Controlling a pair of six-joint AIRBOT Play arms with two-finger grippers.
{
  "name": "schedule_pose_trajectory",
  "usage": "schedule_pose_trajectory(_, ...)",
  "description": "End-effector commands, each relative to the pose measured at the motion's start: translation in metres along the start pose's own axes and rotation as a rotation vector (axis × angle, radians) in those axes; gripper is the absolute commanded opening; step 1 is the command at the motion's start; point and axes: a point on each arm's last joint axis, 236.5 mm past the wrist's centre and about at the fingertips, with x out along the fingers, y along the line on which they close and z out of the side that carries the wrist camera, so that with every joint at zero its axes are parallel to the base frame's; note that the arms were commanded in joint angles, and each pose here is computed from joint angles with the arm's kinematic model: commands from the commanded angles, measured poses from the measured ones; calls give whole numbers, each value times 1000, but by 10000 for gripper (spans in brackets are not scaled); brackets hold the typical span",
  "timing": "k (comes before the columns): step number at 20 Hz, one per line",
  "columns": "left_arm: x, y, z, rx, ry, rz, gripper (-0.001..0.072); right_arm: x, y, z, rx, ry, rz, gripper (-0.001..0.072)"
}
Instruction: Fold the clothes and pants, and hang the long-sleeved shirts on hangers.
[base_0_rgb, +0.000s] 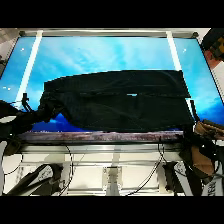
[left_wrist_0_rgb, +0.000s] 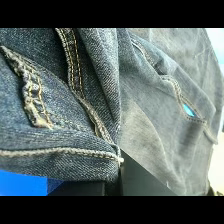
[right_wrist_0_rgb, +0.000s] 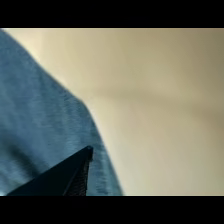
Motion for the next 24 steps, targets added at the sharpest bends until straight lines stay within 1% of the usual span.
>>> schedule_pose_trajectory(1,0,-2,-3,3,11,-9,25,16,12,5,43,54,61,484)
schedule_pose_trajectory(5,0,-2,-2,3,11,-8,25,32,0,21,84,62,13,480)
schedule_pose_trajectory(6,0,-2,-2,3,11,-8,25,33,-2,24,74,59,5,403)
schedule_pose_trajectory(8,0,-2,-2,2,11,-8,25,33,0,31,60,38,6,187)
schedule_pose_trajectory(9,-1,-2,-2,2,9,-8,25,32,3,33,53,39,11,94)
schedule_pose_trajectory(10,-2,-2,1,3,3,-7,25,30,8,32,39,50,21,63)
schedule_pose_trajectory(12,-9,-4,9,2,-14,-16,25,20,26,28,-17,84,57,62)
schedule_pose_trajectory(13,-14,-5,15,1,-23,-24,25,11,41,28,-75,94,86,62)
schedule_pose_trajectory(16,-32,-2,33,-9,-67,-27,25,-17,83,48,-164,29,154,70)
schedule_pose_trajectory(17,-38,0,39,-9,-80,-22,25,-26,94,52,-171,15,172,63)
schedule_pose_trajectory(18,-43,4,44,-9,-94,-11,25,-34,104,55,-196,5,181,17)
schedule_pose_trajectory(19,-48,9,47,-5,-102,5,25,-38,108,53,-214,12,183,17)
schedule_pose_trajectory(24,-51,7,44,-6,-84,-6,25,-43,114,8,-274,180,194,15)
